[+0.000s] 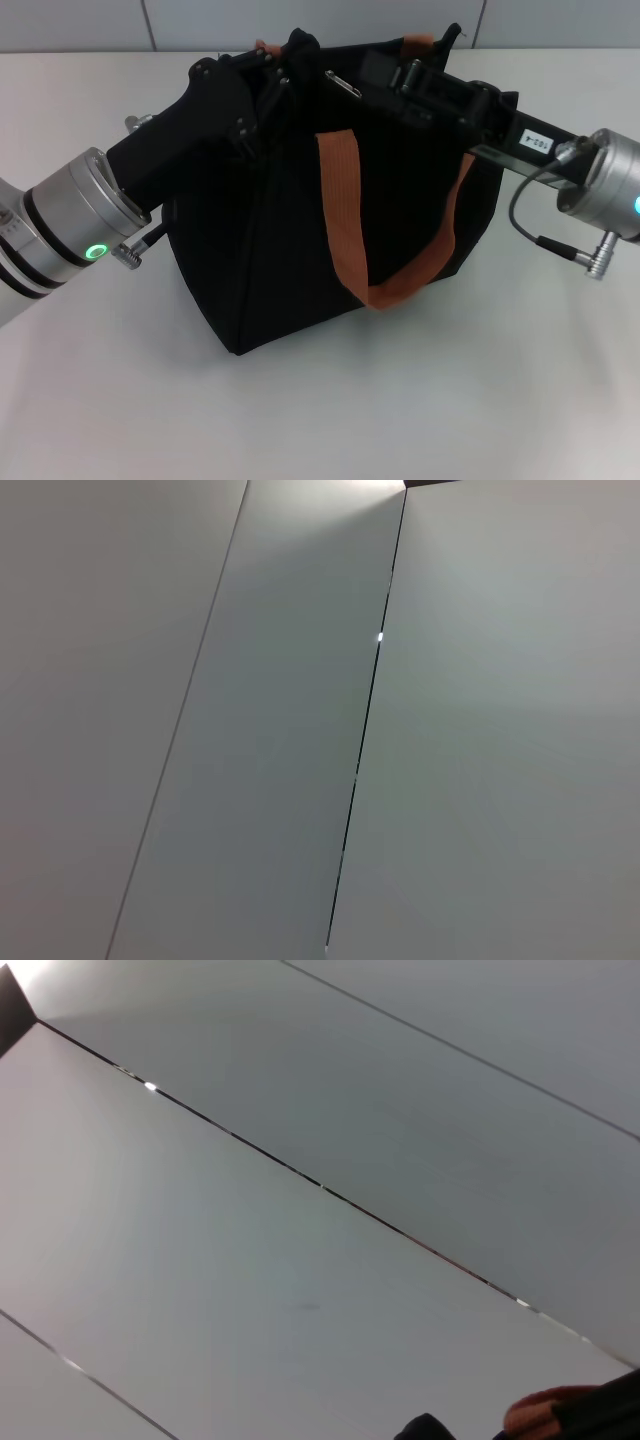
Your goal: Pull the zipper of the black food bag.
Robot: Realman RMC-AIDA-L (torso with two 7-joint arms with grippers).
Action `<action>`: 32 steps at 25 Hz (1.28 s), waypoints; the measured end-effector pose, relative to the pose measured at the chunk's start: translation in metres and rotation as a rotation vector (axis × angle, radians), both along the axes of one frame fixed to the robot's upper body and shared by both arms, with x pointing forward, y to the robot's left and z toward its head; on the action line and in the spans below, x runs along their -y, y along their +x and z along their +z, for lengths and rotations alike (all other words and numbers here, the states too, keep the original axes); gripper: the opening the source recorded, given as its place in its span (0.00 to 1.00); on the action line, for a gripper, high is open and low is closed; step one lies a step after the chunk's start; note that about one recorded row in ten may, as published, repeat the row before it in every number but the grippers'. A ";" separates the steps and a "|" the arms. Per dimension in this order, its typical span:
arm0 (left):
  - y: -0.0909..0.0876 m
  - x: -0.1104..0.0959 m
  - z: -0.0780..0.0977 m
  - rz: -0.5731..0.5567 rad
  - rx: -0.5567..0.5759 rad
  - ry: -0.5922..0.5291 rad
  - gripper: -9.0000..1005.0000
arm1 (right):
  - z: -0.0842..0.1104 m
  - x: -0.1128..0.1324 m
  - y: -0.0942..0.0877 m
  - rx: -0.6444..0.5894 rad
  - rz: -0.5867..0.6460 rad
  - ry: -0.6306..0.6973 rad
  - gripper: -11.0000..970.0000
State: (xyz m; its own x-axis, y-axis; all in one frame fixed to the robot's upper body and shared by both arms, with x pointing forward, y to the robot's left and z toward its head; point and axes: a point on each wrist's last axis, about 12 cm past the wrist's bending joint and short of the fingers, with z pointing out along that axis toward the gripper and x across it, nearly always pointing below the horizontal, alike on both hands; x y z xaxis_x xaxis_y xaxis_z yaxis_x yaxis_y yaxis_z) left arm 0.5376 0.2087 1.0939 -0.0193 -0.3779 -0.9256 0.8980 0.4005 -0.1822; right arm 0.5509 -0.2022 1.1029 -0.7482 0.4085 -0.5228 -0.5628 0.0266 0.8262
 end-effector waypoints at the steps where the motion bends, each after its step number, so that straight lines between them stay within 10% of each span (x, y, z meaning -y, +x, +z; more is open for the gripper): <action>1: 0.000 0.000 0.000 -0.001 0.000 0.000 0.03 | 0.000 -0.001 0.001 0.001 0.000 -0.004 0.72; 32: 0.002 0.001 0.000 0.010 0.005 0.015 0.03 | 0.000 -0.012 0.005 -0.024 0.030 -0.025 0.66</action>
